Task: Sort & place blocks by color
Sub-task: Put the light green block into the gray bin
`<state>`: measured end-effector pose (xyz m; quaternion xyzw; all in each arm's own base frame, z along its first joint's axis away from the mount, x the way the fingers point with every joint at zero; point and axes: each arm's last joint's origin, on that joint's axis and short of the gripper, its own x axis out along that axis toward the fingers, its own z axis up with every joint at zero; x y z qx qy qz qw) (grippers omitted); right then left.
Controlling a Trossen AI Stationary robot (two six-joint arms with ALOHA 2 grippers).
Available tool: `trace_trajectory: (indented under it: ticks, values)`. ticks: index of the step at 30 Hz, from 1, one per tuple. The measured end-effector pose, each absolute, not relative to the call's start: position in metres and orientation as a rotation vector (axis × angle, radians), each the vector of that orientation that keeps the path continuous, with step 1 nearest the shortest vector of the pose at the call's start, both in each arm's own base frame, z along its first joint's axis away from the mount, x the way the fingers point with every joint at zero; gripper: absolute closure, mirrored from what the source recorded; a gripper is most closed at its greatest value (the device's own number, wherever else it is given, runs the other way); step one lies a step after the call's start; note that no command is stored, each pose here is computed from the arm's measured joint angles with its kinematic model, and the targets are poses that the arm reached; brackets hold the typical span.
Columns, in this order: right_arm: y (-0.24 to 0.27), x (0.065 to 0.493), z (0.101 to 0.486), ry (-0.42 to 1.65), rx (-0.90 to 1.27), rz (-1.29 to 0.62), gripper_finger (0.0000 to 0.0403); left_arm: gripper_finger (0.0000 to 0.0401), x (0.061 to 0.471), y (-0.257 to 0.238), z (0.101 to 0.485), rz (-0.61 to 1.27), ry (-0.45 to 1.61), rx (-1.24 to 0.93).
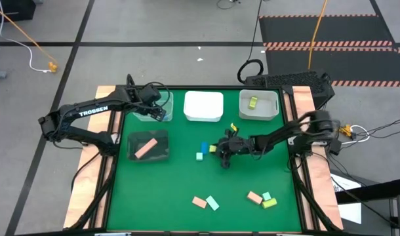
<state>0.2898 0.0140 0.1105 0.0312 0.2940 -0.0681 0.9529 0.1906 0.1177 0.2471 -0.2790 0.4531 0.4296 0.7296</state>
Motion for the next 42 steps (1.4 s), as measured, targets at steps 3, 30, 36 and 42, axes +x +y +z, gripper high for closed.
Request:
trace_trajectory:
  ticks: [3,30,36,42]
  values:
    - [0.008,0.281,0.129,0.624,0.016,-0.154,0.0286,0.0187,0.191,0.118,0.247,0.953,0.993,-0.624]
    - [-0.077,0.179,0.218,0.465,0.267,-1.114,0.0286,0.0187,0.220,0.117,0.262,0.890,0.656,-0.668]
    - [-0.085,0.162,0.201,0.577,0.406,-1.272,0.0286,0.0187,0.239,0.114,0.279,0.721,0.462,-0.614]
    - [-0.088,0.162,0.202,0.567,0.429,-1.267,0.0245,0.0187,0.253,0.105,0.293,0.530,0.335,-0.586]
